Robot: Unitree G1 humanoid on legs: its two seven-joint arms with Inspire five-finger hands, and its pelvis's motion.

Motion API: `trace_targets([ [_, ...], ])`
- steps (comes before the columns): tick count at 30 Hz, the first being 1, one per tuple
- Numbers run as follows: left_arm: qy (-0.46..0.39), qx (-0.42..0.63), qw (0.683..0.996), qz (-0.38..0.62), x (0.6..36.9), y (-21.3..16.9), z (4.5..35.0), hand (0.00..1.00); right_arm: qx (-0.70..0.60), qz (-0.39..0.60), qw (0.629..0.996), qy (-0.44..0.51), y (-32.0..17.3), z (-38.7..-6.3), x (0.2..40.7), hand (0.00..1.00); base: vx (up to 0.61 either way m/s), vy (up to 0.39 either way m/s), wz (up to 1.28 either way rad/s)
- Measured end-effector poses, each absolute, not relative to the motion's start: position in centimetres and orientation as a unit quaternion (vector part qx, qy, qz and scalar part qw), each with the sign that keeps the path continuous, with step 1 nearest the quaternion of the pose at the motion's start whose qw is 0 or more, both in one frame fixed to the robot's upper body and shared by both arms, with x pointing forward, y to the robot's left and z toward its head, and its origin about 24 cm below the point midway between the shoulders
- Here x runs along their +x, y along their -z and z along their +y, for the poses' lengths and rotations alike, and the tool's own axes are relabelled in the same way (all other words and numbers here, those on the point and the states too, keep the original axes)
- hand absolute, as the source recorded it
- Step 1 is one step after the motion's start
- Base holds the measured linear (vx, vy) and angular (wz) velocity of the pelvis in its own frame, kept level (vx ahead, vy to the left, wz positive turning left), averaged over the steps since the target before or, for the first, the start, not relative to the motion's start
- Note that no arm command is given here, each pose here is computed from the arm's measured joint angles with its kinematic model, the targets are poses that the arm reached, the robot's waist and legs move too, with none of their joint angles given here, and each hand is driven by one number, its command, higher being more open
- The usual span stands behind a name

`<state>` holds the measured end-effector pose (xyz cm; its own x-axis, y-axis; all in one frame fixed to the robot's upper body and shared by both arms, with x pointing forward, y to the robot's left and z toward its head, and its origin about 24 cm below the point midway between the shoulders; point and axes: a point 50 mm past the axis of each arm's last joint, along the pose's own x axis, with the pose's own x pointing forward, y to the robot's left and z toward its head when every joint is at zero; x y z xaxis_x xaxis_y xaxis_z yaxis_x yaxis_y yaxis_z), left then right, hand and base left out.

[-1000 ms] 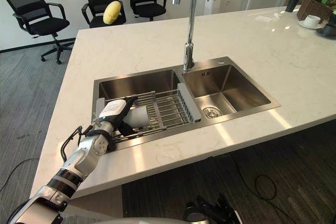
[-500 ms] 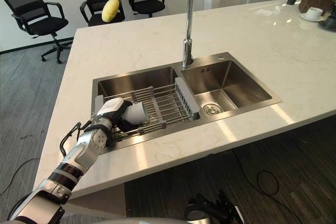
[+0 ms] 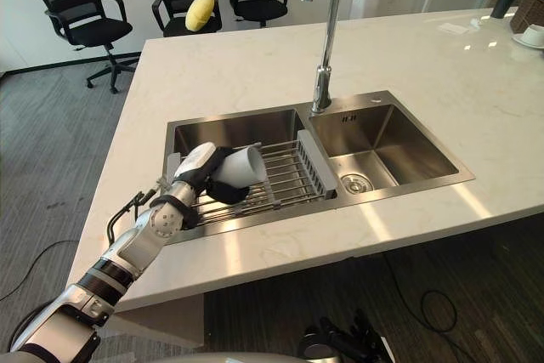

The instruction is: Walk over to the sink, pick up the cup, carry it to the dishwasher, place the cup inside the dishwasher, then close the dishwasher door

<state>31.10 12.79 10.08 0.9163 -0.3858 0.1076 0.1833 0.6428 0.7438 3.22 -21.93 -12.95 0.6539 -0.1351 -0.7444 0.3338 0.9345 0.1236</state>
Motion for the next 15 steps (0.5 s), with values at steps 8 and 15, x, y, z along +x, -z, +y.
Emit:
trace_targets([
  [8,0.212,0.216,0.926,-0.225,29.6,-14.7,10.7,0.0,0.132,0.417,0.888,0.142,13.7,-21.7,2.1,1.0,-0.04,-0.011,0.06],
  [15,0.17,0.077,0.958,-0.218,28.8,-15.2,13.5,0.0,0.134,0.423,0.884,0.149,14.2,-21.6,2.3,1.0,0.0,0.006,0.07],
])
